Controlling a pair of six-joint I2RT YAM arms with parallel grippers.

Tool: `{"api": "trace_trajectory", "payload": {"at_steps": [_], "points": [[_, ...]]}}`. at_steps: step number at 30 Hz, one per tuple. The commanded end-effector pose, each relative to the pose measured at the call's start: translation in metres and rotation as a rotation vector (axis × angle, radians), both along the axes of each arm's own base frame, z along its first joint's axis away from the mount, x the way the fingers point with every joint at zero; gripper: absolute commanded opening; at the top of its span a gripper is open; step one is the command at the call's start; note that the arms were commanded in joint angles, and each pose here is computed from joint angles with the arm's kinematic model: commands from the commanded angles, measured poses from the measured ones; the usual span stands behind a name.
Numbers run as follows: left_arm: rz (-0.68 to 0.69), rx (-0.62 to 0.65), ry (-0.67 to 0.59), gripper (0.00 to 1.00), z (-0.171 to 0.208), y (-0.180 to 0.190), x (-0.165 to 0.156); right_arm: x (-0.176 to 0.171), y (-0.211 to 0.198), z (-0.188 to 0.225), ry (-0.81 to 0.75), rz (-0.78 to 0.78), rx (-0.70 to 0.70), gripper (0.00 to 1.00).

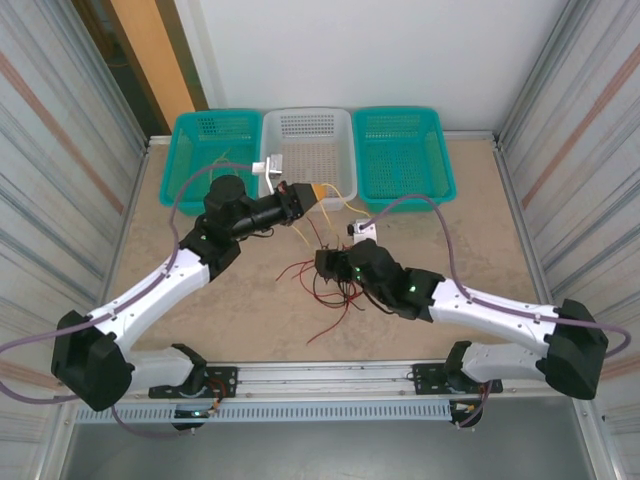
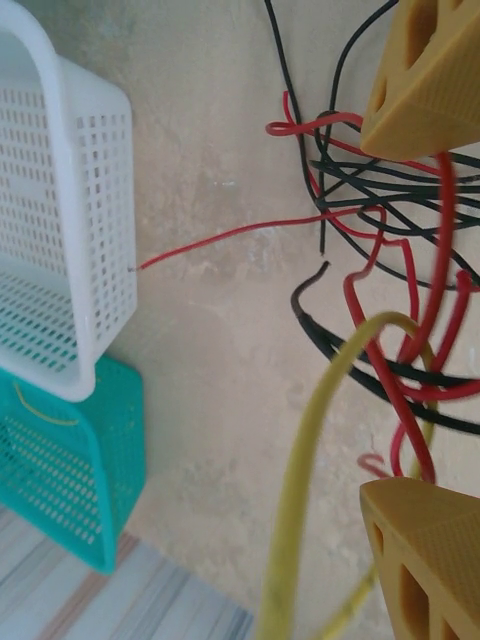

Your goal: Untangle the cables

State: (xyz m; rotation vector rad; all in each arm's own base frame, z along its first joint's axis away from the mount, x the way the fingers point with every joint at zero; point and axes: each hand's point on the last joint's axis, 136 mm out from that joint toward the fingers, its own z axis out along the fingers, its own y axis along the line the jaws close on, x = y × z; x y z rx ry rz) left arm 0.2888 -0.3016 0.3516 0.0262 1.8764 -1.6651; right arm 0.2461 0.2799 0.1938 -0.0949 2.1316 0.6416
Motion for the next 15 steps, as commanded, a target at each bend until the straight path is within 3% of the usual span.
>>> {"api": "trace_trajectory", "payload": {"at_steps": [1, 8, 15], "points": [[-0.009, -0.075, -0.048, 0.00, 0.026, -0.003, -0.001, 0.022, -0.011, 0.017, -0.021, -0.162, 0.037, 0.77], [-0.006, -0.089, -0.091, 0.00, 0.051, 0.003, -0.006, 0.020, -0.029, -0.032, 0.128, -0.214, -0.096, 0.53], [0.067, -0.055, -0.081, 0.00, 0.057, 0.026, 0.004, 0.010, -0.055, -0.057, 0.195, -0.247, -0.164, 0.57]]}}
